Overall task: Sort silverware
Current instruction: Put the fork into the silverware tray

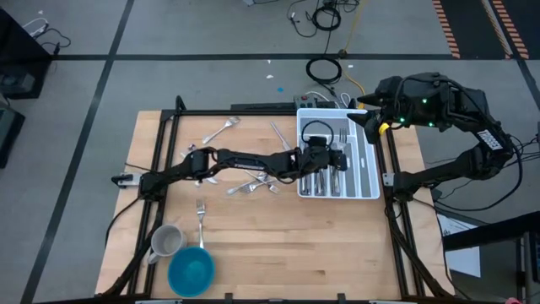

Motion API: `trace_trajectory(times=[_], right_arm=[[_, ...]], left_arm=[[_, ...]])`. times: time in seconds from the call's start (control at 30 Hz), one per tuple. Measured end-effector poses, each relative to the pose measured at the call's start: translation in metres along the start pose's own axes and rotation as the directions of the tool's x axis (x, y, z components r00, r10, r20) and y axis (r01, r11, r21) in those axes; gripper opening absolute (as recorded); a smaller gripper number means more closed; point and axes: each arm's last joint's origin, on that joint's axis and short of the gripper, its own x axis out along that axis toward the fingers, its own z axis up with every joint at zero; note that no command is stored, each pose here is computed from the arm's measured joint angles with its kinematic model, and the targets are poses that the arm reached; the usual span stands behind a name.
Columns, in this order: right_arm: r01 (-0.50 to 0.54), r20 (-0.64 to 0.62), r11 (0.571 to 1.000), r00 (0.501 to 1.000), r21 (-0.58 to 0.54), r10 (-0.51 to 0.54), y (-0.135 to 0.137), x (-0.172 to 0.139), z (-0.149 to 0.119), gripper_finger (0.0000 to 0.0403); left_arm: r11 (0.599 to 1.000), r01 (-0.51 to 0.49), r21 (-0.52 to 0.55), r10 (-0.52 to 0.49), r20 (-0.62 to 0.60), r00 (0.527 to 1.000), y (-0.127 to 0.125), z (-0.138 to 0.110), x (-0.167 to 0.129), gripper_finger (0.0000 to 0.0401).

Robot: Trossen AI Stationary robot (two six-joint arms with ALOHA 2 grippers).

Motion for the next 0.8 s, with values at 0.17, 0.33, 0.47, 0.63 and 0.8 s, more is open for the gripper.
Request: trace_trajectory(times=[0.17, 0.33, 0.47, 0.63, 0.8], right_arm=[[0.002, -0.004, 1.000, 1.000, -0.001, -0.002, 0.001, 0.002, 0.000, 0.0286], [0.003, -0.013, 1.000, 1.000, -0.001, -0.003, 0.002, 0.005, 0.001, 0.0286], [0.002, -0.019, 1.000, 1.000, -0.002, -0.003, 0.002, 0.007, 0.001, 0.0286], [0.002, -0.021, 1.000, 1.000, -0.012, -0.002, 0.002, 0.008, 0.001, 0.0286], [0.001, -0.021, 1.000, 1.000, -0.017, -0.001, 0.003, 0.008, 0.001, 0.0286]], left_arm=[[0.997, -0.013, -0.081, 0.012, -0.008, 1.000, 0.013, -0.016, 0.011, 0.0013], [0.987, -0.035, -0.159, 0.029, -0.039, 0.999, 0.027, -0.039, 0.021, 0.0013], [0.986, -0.060, -0.153, 0.051, -0.059, 0.997, 0.034, -0.048, 0.024, 0.0013], [0.986, -0.087, -0.139, 0.079, -0.066, 0.995, 0.038, -0.057, 0.025, 0.0013], [0.983, -0.113, -0.144, 0.103, -0.074, 0.992, 0.041, -0.061, 0.026, 0.0013]])
